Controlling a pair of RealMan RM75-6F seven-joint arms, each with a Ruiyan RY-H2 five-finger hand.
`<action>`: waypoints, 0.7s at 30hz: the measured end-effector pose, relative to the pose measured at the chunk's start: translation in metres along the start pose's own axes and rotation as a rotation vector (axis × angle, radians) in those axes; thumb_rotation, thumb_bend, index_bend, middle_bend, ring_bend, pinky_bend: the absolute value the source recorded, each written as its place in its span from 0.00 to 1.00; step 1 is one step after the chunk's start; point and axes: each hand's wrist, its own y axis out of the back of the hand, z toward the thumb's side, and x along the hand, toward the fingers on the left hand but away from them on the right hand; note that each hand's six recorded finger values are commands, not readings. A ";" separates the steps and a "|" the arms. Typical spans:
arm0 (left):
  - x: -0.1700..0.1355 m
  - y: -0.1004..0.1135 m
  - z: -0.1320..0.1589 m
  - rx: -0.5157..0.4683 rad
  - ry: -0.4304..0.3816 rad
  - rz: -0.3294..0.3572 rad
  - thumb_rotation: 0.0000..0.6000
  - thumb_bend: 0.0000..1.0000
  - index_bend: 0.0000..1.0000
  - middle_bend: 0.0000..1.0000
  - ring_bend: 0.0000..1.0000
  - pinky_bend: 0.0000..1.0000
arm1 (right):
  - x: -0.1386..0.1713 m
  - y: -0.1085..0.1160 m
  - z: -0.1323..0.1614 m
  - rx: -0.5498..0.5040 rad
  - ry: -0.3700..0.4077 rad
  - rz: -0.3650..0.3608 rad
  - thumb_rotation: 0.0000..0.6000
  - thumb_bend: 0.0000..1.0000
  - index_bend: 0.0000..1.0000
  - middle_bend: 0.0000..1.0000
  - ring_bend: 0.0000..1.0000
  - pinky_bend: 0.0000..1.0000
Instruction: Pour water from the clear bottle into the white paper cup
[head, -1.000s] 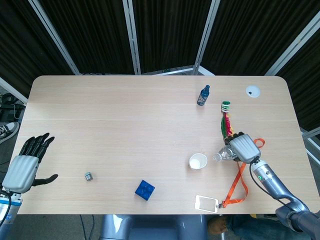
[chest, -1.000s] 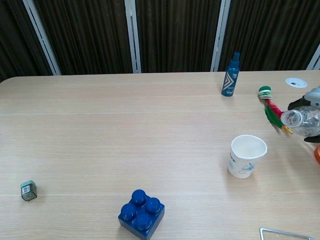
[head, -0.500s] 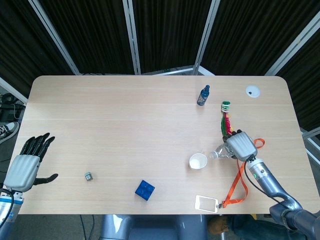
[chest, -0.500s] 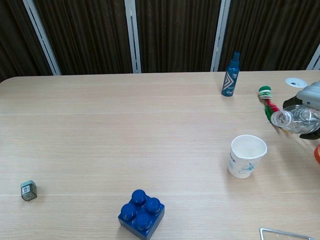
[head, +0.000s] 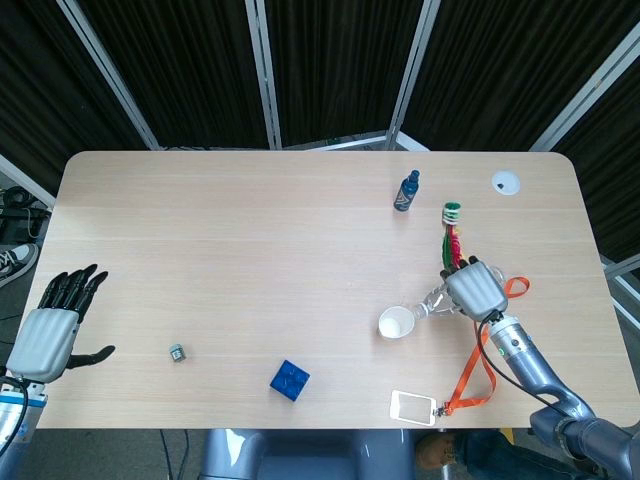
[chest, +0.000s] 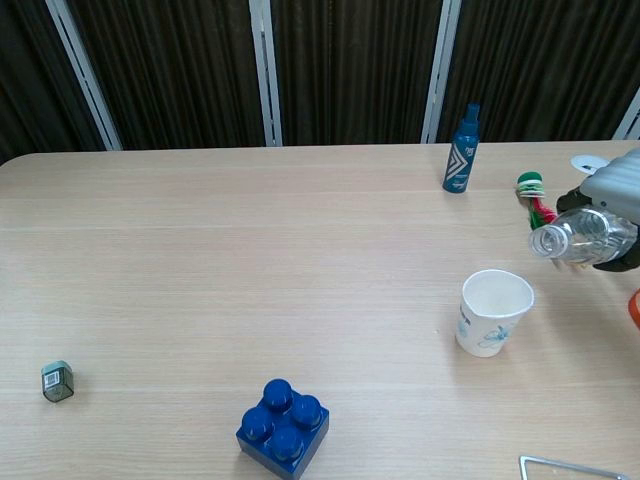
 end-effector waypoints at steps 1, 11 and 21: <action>0.000 0.000 0.000 -0.001 0.001 -0.001 1.00 0.00 0.00 0.00 0.00 0.00 | 0.000 0.001 0.000 0.009 -0.003 -0.004 1.00 0.69 0.50 0.57 0.48 0.50; 0.000 -0.001 0.000 0.003 0.005 -0.006 1.00 0.00 0.00 0.00 0.00 0.00 | -0.001 0.006 0.002 0.054 -0.028 -0.025 1.00 0.70 0.50 0.57 0.48 0.50; 0.001 -0.001 0.000 0.003 0.007 -0.005 1.00 0.00 0.00 0.00 0.00 0.00 | 0.000 0.011 0.002 0.077 -0.044 -0.036 1.00 0.70 0.50 0.57 0.48 0.50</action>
